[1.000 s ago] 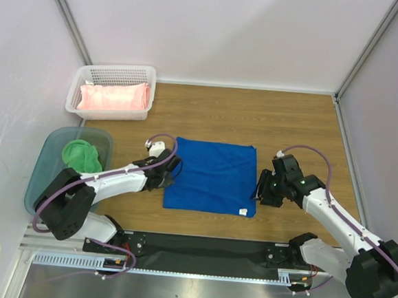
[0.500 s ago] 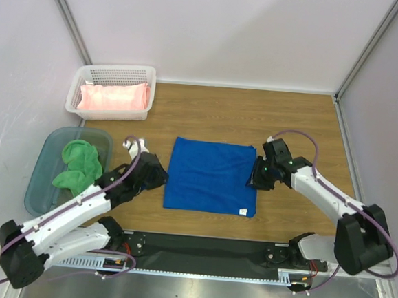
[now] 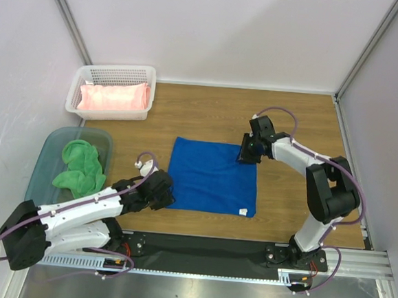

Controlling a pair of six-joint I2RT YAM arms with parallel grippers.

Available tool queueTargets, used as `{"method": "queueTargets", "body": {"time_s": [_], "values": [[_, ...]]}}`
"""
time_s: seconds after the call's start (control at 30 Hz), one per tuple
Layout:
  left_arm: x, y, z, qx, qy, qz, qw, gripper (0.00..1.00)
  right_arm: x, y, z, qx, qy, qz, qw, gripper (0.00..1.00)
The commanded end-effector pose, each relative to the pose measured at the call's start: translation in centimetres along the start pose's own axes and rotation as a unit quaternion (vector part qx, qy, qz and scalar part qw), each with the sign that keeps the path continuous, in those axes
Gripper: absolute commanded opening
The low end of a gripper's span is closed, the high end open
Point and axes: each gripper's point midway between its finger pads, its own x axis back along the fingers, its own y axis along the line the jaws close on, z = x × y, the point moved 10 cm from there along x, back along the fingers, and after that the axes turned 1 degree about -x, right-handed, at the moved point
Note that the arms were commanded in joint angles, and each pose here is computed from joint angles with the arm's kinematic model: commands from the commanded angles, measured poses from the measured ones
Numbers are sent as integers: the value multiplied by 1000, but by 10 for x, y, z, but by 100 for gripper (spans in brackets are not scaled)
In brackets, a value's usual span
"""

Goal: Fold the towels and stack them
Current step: Fold the towel

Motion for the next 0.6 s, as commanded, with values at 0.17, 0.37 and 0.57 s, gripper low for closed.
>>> {"method": "queueTargets", "body": {"time_s": [0.17,0.37,0.57], "values": [[-16,6,9,33,-1,-20,999,33,-27,-10,-13,11,-6,-2,1000,23],[-22,19,18,26,28,-80,996,29,-33,-35,-14,-19,-5,18,1000,20],[-22,27,14,22,23,-112,993,30,-25,-49,-7,-33,-9,31,999,20]]}}
